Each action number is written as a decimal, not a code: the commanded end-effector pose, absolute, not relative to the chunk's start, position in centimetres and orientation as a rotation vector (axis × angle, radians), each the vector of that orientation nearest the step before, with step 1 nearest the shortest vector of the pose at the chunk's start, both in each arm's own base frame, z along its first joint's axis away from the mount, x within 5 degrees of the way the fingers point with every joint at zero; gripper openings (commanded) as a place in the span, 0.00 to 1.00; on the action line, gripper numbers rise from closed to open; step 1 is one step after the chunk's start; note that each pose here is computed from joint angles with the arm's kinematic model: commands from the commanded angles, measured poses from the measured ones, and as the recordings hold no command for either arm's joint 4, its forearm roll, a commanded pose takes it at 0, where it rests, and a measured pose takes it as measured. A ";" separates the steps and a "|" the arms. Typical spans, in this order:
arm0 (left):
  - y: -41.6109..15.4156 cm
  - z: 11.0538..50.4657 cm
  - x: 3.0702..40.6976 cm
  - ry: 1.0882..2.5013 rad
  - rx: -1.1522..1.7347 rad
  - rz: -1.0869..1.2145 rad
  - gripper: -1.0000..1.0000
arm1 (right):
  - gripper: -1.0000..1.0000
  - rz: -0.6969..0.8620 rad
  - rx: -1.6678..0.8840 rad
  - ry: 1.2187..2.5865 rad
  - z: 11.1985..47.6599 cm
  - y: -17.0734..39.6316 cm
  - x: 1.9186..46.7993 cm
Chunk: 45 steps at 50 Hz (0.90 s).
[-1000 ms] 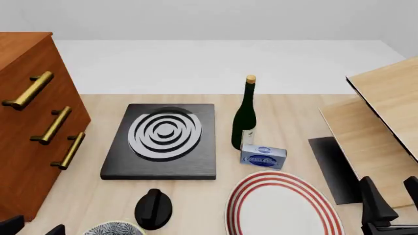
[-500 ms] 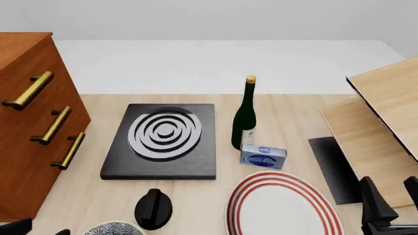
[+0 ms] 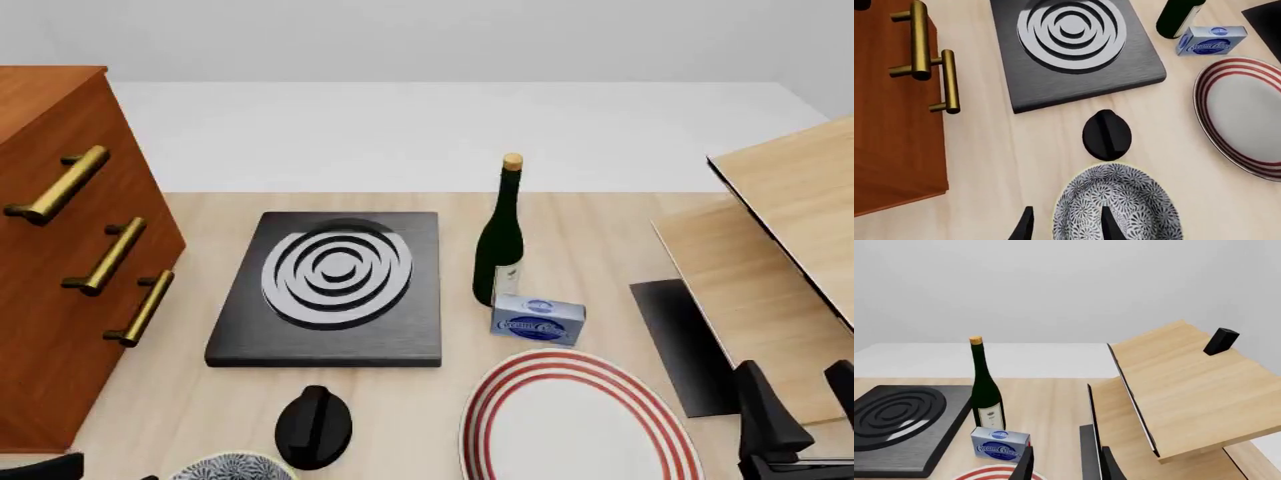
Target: Pick up the akita bowl and put it on the plate.
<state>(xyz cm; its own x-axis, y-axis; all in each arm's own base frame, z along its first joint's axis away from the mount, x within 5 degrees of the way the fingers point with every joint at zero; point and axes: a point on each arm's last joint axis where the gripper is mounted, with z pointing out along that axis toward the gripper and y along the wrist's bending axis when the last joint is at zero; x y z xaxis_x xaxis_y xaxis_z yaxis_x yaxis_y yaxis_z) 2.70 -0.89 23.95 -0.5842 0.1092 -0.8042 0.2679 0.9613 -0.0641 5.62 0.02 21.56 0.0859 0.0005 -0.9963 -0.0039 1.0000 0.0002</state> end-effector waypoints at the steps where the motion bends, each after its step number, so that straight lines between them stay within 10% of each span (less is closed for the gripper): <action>1: -1.1 23.3 3.2 2.214 0.266 -0.222 1.00 | 1.00 0.004 -0.003 1.485 21.6 0.0 5.6; 45: -1.3 20.3 4.1 2.259 0.283 -0.184 1.00 | 1.00 0.003 -0.003 1.485 21.6 0.0 5.6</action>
